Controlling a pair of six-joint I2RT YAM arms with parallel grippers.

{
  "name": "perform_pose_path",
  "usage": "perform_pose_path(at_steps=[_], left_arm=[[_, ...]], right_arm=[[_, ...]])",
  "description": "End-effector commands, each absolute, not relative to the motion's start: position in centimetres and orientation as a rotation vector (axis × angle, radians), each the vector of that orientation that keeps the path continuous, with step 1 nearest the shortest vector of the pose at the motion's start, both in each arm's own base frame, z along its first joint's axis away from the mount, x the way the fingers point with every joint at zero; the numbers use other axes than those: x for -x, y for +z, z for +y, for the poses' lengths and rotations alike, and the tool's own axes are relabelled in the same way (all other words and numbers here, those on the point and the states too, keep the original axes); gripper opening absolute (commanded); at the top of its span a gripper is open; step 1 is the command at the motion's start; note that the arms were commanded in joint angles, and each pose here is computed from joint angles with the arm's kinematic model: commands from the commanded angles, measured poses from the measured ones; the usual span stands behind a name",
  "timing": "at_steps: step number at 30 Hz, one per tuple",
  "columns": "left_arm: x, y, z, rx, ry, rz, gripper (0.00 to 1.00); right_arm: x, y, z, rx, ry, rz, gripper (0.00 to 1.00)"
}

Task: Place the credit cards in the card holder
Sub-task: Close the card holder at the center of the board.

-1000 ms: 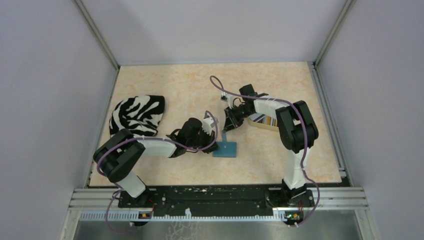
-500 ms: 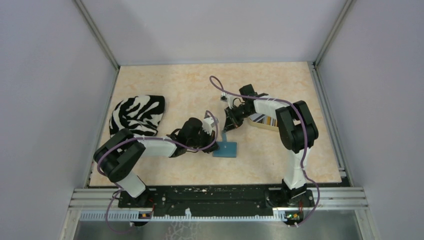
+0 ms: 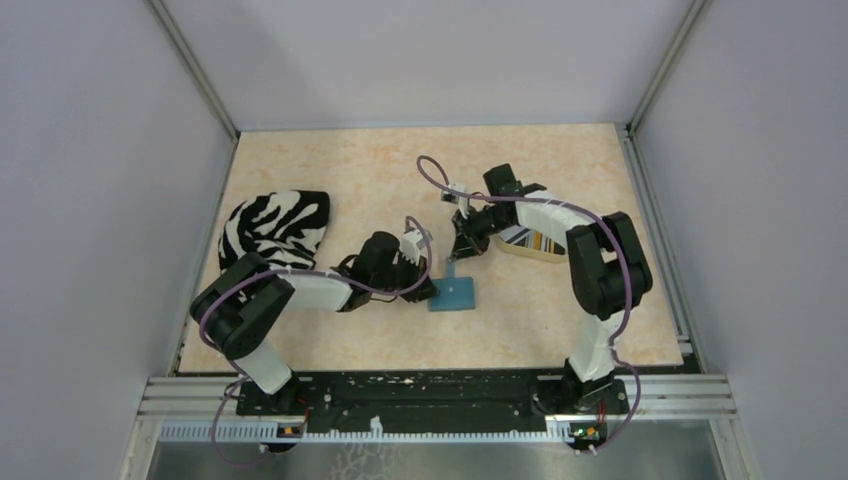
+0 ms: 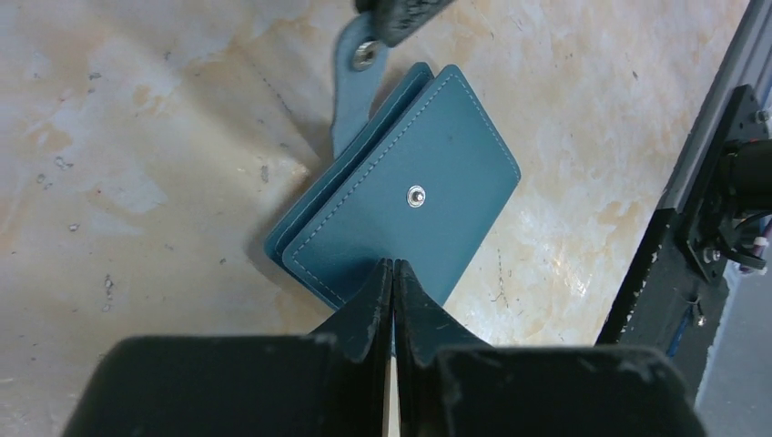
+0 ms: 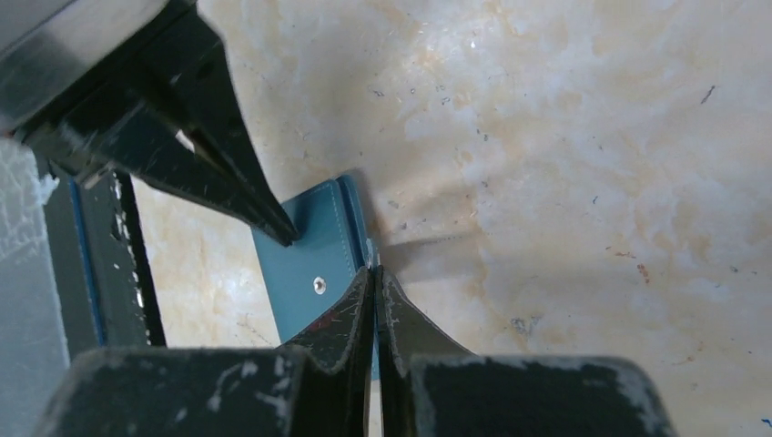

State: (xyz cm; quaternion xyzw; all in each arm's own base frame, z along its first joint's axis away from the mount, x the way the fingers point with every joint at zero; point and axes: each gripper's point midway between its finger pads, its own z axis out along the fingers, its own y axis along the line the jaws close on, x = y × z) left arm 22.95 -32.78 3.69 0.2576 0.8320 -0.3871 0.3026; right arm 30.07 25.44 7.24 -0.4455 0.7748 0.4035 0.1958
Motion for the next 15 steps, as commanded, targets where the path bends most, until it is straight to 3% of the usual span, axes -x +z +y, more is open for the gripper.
perform_pose_path(at_steps=[1, 15], left_arm=[[-22.1, 2.6, -32.0, -0.638, -1.121, 2.27, 0.06], [-22.0, 2.6, -32.1, -0.634, -1.156, 2.279, 0.04]], right_arm=[[-30.0, 9.4, 25.2, 1.39, 1.04, 1.965, 0.0], [-27.4, 7.5, 24.7, 1.683, 0.868, 1.75, 0.0]])
